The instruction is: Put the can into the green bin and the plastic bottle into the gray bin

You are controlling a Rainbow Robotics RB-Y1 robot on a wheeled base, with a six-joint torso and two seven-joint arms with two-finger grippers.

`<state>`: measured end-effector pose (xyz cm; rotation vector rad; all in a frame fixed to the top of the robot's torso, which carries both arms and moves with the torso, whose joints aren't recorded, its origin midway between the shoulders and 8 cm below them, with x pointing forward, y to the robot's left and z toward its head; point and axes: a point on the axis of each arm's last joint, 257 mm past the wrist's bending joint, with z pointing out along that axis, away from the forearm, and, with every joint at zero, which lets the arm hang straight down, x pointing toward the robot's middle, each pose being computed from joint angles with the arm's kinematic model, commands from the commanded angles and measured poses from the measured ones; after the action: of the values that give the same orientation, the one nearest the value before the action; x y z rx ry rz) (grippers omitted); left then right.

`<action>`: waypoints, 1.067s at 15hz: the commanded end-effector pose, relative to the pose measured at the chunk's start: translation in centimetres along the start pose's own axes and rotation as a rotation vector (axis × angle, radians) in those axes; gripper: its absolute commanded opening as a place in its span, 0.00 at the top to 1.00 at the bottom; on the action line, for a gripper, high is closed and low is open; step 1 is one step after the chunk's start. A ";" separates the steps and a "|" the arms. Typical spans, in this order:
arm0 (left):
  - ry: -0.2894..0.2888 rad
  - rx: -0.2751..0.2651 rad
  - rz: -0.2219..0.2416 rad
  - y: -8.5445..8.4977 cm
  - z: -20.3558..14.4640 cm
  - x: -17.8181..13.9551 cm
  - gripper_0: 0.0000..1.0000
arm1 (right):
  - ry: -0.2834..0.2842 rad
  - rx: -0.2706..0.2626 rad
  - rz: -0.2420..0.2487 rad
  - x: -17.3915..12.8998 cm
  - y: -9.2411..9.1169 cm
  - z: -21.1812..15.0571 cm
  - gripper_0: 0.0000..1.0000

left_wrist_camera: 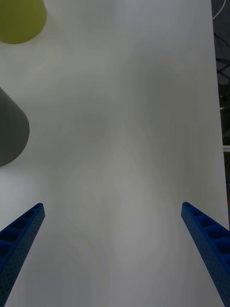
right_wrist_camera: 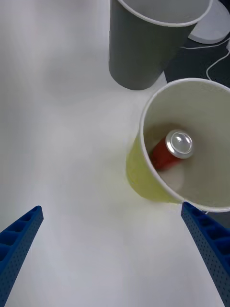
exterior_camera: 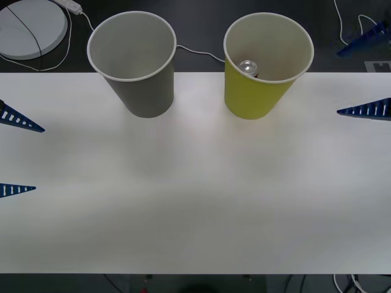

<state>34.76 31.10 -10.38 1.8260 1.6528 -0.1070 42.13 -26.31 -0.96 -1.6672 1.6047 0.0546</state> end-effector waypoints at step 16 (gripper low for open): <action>0.000 0.000 0.000 0.0 0.0 0.0 0.00 | 0.116 -0.076 -0.024 8.9 8.1 -1.8 0.00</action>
<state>34.76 31.10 -10.38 1.8260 1.6528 -0.1070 36.02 -33.35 -8.52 -1.7731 1.6877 0.0087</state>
